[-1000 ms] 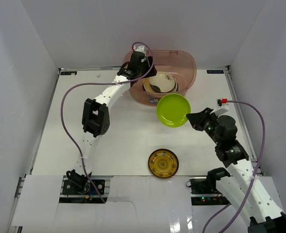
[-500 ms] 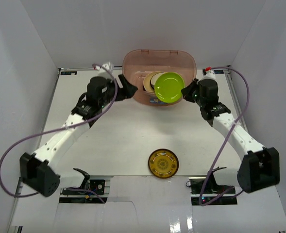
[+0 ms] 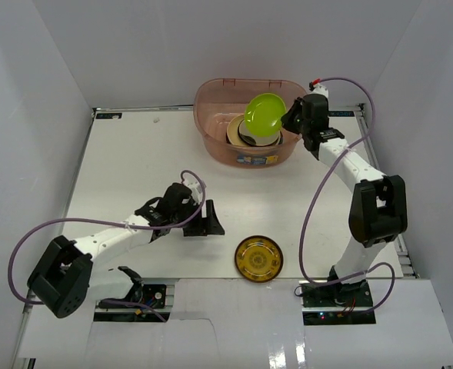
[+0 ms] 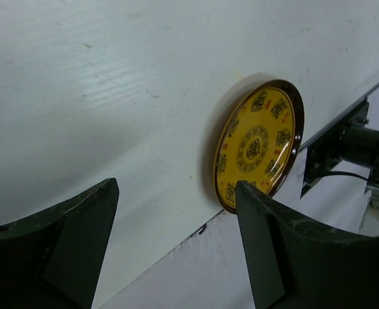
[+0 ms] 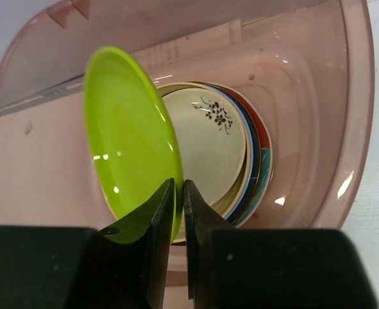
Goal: Place the plates into the plastic bin on the countertop
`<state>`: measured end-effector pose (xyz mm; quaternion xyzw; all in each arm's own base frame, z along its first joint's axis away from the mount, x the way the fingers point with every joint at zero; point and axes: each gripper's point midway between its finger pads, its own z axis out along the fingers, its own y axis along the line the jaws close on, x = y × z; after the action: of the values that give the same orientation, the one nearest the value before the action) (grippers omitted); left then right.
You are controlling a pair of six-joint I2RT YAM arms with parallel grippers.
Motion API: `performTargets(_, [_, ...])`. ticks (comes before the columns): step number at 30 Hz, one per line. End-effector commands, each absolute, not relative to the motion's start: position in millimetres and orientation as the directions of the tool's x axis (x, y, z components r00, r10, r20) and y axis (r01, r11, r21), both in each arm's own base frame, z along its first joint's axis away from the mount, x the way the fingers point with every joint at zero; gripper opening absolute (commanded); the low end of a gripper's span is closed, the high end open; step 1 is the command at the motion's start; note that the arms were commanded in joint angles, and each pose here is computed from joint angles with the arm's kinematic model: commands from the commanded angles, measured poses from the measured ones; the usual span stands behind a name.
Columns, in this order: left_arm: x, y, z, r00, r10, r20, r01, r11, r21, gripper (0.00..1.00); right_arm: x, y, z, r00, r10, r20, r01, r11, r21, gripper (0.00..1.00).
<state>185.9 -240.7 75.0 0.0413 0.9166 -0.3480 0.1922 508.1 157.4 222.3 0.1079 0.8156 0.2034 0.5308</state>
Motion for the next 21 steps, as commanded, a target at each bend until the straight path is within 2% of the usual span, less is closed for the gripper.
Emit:
performTargets(1, [180.8,-272.1,88.3,-0.916,0.013,-0.401,0.300,0.686,-0.663,0.84,526.3,154.9,239.2,-0.370,0.380,-0.848,-0.033,0.907,0.421,0.18])
performTargets(3, [170.4,-282.9,78.5,-0.920,0.067,-0.387,0.327,0.678,-0.658,0.83,535.5,158.4,241.6,-0.376,0.353,-0.857,-0.048,0.916,0.398,0.42])
performTargets(4, [164.1,-289.0,76.2,-0.919,0.092,-0.382,0.342,0.669,-0.660,0.83,538.7,159.2,239.6,-0.401,0.326,-0.856,-0.052,0.925,0.377,0.57])
performTargets(8, [153.6,-303.7,63.0,-0.920,0.142,-0.365,0.361,0.667,-0.651,0.81,534.1,155.3,238.7,-0.435,0.293,-0.851,-0.039,0.939,0.343,0.67])
performTargets(12, [148.5,-313.2,54.0,-0.915,0.193,-0.354,0.387,0.667,-0.636,0.76,509.9,152.3,255.8,-0.401,0.302,-0.865,-0.074,0.930,0.359,0.65])
performTargets(14, [144.9,-318.9,49.8,-0.910,0.227,-0.348,0.406,0.661,-0.631,0.70,488.0,154.6,283.7,-0.356,0.316,-0.880,-0.136,0.914,0.383,0.62])
performTargets(15, [143.5,-320.7,48.0,-0.909,0.236,-0.343,0.409,0.661,-0.629,0.67,472.1,153.0,263.9,-0.390,0.309,-0.868,-0.136,0.912,0.386,0.61])
performTargets(17, [138.7,-324.2,40.7,-0.909,0.259,-0.325,0.412,0.664,-0.623,0.64,442.7,153.6,287.8,-0.329,0.332,-0.884,-0.202,0.890,0.409,0.60])
performTargets(18, [138.3,-325.4,38.8,-0.909,0.265,-0.323,0.414,0.667,-0.620,0.59,417.6,148.7,274.6,-0.340,0.333,-0.879,-0.204,0.887,0.415,0.60])
performTargets(21, [135.4,-329.4,32.9,-0.908,0.278,-0.314,0.417,0.678,-0.605,0.49,383.9,140.2,254.8,-0.353,0.346,-0.869,-0.197,0.881,0.431,0.59])
